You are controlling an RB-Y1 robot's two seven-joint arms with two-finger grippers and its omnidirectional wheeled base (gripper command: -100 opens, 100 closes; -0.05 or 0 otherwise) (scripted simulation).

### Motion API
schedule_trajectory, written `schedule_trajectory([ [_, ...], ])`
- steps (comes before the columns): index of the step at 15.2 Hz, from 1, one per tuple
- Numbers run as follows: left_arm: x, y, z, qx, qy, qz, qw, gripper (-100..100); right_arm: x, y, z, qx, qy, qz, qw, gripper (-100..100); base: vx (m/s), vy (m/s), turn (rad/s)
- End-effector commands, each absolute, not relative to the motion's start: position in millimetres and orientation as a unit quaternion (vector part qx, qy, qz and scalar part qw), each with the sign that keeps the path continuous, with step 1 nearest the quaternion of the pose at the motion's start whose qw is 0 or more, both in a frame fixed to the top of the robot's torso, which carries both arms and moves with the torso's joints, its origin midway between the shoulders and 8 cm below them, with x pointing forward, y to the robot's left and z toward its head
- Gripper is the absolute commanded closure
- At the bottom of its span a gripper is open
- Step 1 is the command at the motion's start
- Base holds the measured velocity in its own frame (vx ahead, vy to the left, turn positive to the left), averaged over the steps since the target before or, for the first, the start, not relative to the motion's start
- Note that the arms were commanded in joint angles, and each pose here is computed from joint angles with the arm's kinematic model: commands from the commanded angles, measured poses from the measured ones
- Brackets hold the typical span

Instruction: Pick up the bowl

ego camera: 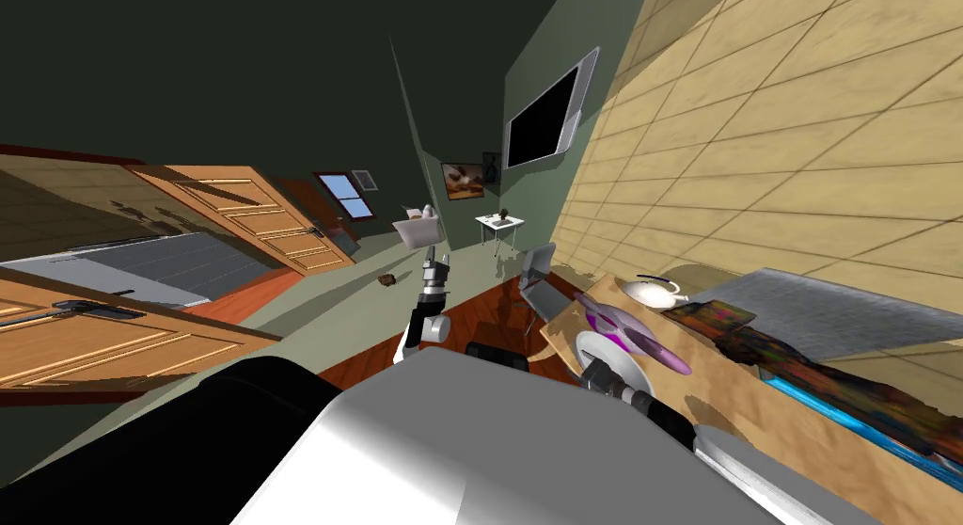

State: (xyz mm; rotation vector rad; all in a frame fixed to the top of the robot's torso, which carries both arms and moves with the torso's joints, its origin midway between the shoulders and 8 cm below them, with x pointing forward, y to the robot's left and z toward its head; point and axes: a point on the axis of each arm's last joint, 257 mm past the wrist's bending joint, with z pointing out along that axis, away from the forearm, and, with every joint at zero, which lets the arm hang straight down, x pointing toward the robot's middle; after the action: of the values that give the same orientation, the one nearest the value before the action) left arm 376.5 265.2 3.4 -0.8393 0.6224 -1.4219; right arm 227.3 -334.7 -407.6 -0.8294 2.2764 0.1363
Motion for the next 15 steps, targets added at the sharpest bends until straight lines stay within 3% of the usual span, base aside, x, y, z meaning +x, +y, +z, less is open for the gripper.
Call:
schedule_trajectory([
  [1, 376.5, 265.2, 3.4, -0.367, 0.272, -0.622, 0.635, 0, 206.4, -360.2, -418.1, -0.35, 0.881, 0.026, 0.318, -100, -0.001, -0.01, 0.18],
  [15, 376.5, 265.2, 3.4, -0.367, 0.272, -0.622, 0.635, 0, 106.5, -450.4, -445.7, -0.452, 0.873, -0.043, 0.179, -100, 0.014, -0.004, 0.126],
])
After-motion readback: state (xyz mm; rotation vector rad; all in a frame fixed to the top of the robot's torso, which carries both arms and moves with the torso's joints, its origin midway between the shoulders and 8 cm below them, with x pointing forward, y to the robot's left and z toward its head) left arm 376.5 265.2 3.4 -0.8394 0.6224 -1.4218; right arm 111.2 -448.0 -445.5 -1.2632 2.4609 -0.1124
